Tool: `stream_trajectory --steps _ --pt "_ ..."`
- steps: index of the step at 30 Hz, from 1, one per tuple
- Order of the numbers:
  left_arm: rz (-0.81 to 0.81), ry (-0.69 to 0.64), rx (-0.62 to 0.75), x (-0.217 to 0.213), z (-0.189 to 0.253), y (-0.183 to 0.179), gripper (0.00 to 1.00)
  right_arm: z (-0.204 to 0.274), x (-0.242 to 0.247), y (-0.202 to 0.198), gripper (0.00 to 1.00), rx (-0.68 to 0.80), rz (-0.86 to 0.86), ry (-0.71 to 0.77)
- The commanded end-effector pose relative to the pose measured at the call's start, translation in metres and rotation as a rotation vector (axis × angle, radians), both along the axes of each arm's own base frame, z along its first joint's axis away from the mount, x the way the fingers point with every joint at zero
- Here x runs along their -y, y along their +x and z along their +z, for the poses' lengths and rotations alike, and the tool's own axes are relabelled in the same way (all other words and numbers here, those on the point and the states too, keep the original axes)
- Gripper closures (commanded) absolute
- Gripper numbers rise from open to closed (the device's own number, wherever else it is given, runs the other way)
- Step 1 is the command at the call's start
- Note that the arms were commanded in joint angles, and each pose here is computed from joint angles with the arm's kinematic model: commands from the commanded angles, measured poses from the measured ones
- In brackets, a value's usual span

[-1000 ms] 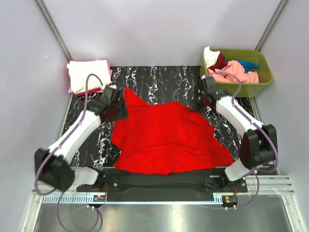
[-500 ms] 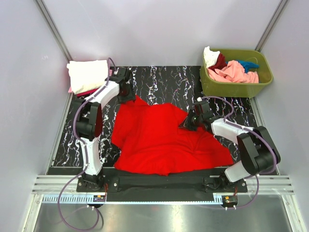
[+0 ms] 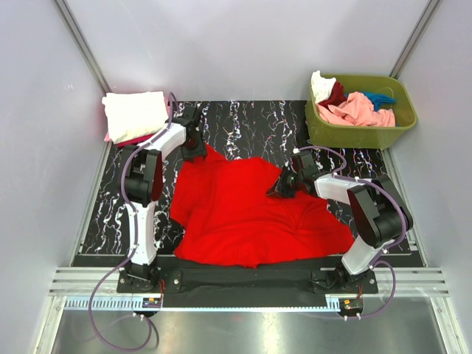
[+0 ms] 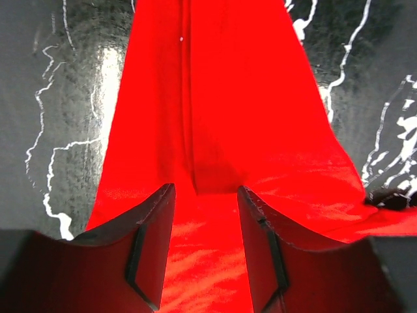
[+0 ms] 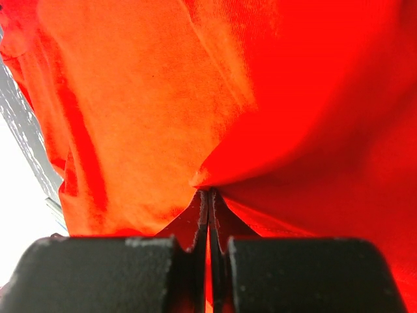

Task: Fold and stack the t-shirts
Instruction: Flatten the tshirt out

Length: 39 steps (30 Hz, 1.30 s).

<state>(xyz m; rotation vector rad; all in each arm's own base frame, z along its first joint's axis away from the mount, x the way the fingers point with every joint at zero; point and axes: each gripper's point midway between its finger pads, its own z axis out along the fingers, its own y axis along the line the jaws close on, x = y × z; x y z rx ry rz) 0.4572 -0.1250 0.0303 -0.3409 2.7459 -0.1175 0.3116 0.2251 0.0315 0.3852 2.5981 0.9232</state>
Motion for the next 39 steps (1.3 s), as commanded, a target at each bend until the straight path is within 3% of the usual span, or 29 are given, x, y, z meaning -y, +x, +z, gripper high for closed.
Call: stream_trajectory --steps 1,7,14,19,25,27,32,39 --pt "0.006 -0.027 0.049 0.005 0.008 0.014 0.52 0.018 -0.009 0.017 1.0 0.07 0.024 0.049" --pt "0.004 -0.033 0.049 0.007 0.004 0.02 0.55 0.017 -0.008 0.017 1.0 0.07 0.023 0.051" --pt "-0.004 -0.042 0.051 0.011 0.002 0.027 0.66 0.018 -0.009 0.017 1.0 0.069 0.026 0.057" --pt "-0.002 -0.048 0.057 0.012 0.006 0.032 0.86 0.018 -0.008 0.017 1.0 0.069 0.027 0.057" --pt "-0.001 -0.05 0.111 0.012 0.036 0.04 1.0 0.018 -0.008 0.017 1.0 0.07 0.029 0.058" --pt "-0.003 -0.049 0.12 0.011 0.047 0.039 1.0 0.018 -0.007 0.017 1.0 0.069 0.027 0.059" --pt "-0.018 -0.047 0.136 0.009 0.065 0.038 0.84 0.018 -0.008 0.017 1.0 0.069 0.027 0.061" --pt "-0.031 -0.052 0.089 0.009 0.046 0.037 0.81 0.018 -0.008 0.017 1.0 0.068 0.028 0.064"
